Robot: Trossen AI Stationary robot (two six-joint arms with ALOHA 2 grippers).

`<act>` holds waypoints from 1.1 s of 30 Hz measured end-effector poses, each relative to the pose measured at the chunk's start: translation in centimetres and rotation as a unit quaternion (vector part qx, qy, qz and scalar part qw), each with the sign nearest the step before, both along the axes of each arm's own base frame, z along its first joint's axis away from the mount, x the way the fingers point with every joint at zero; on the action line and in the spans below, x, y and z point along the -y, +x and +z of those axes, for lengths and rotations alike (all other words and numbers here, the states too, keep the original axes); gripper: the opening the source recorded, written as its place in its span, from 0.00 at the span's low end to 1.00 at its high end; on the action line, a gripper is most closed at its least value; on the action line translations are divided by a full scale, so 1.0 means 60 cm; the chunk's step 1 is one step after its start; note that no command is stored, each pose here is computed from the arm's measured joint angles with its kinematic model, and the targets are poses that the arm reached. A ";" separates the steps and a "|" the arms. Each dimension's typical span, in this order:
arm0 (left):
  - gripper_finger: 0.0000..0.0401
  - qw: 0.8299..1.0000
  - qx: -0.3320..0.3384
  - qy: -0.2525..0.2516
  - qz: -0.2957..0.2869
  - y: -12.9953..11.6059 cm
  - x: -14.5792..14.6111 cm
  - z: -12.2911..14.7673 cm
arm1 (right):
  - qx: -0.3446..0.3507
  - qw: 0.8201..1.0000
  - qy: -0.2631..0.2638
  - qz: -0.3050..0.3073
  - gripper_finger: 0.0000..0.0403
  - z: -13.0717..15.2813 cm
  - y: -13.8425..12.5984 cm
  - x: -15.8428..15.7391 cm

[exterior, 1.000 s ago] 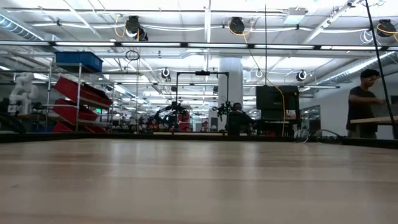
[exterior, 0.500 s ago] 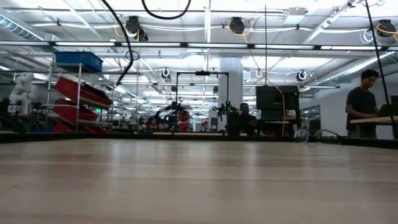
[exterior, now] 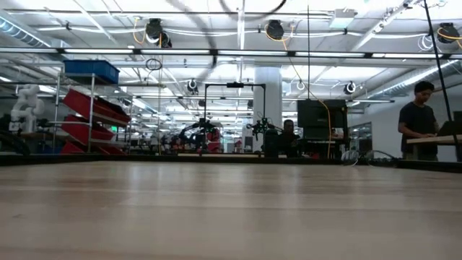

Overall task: Coil cords
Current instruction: Coil the black wire onto the black spool

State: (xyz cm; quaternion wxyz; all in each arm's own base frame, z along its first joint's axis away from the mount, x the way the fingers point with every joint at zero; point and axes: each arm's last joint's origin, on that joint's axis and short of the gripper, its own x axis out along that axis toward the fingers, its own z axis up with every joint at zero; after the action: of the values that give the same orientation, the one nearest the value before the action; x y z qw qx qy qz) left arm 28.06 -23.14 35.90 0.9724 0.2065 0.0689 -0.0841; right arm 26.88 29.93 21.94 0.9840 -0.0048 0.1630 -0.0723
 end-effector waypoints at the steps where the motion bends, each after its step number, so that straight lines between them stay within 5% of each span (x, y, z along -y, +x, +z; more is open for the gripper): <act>1: 0.01 1.000 0.000 0.001 0.001 0.000 0.000 0.000 | 0.006 1.000 -0.001 -0.004 0.36 -0.011 0.007 -0.003; 14: 0.01 1.000 0.001 -0.011 0.022 0.007 -0.008 -0.001 | 0.116 0.991 -0.058 -0.023 0.36 -0.099 0.112 0.003; 24: 0.01 1.000 -0.002 -0.009 0.022 0.006 -0.008 -0.001 | 0.137 0.990 -0.039 -0.003 0.36 -0.088 0.144 0.024; 33: 0.01 0.999 -0.003 -0.024 0.032 0.008 -0.011 -0.002 | 0.129 0.987 -0.073 -0.068 0.36 -0.070 0.169 0.042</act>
State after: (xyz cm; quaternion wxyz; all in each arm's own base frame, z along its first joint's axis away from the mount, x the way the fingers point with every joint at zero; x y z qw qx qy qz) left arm 28.56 -22.50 35.81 0.9791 0.1804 0.0762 -0.0550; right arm 37.01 27.38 17.72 0.9865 -0.0563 0.0291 -0.1509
